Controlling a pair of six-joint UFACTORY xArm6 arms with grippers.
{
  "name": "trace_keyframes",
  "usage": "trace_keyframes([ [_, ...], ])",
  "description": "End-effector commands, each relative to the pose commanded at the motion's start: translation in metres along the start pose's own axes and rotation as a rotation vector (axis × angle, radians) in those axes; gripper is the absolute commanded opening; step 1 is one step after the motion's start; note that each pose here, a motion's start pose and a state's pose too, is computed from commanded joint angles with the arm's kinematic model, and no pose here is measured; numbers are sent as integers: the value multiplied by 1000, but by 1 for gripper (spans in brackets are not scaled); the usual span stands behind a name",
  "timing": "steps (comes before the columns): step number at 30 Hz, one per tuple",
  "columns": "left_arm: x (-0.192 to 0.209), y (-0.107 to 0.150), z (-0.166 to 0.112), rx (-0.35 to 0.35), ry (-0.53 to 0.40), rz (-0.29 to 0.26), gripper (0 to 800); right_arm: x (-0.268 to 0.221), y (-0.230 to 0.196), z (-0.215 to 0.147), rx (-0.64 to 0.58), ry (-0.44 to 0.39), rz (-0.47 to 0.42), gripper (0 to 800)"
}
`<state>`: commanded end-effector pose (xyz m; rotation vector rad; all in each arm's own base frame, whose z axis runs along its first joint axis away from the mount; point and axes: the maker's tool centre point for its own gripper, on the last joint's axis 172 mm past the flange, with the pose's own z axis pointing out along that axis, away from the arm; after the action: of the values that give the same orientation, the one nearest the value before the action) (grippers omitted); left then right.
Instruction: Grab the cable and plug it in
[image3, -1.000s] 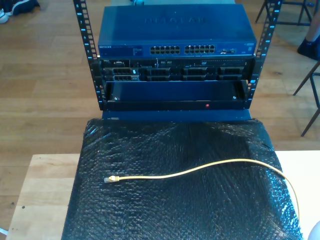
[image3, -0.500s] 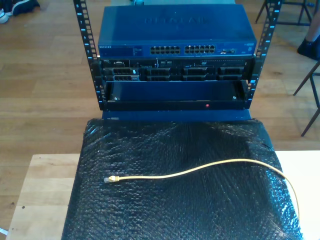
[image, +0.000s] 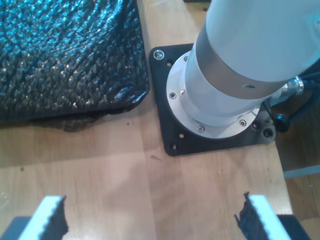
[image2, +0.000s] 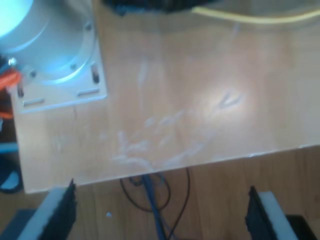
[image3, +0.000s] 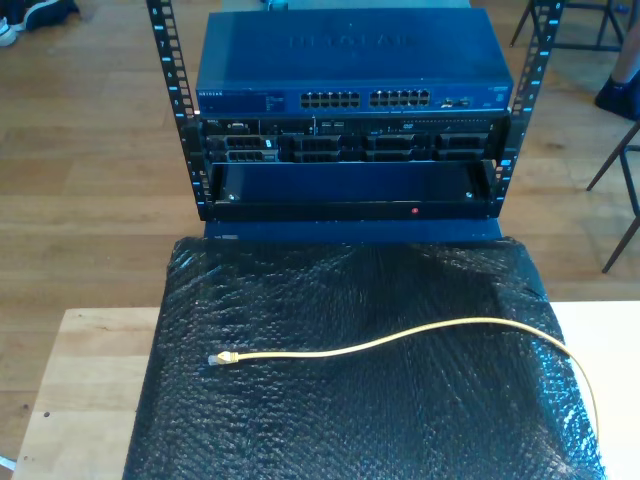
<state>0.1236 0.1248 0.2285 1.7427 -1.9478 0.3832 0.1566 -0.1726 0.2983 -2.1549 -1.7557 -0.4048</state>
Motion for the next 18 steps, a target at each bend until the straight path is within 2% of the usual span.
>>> trace_keyframes([
  [3,4,-6,0,-4,3,-5,800,22,17,-9,8,63,8,800],
  [9,9,-16,-2,-25,-12,-17,800,59,44,-23,-51,176,11,796],
  [12,15,-27,-5,-18,-16,-22,800,76,56,-23,-60,204,15,796],
  [18,26,-43,-8,-23,-11,-24,800,108,73,-27,-34,192,10,796],
])
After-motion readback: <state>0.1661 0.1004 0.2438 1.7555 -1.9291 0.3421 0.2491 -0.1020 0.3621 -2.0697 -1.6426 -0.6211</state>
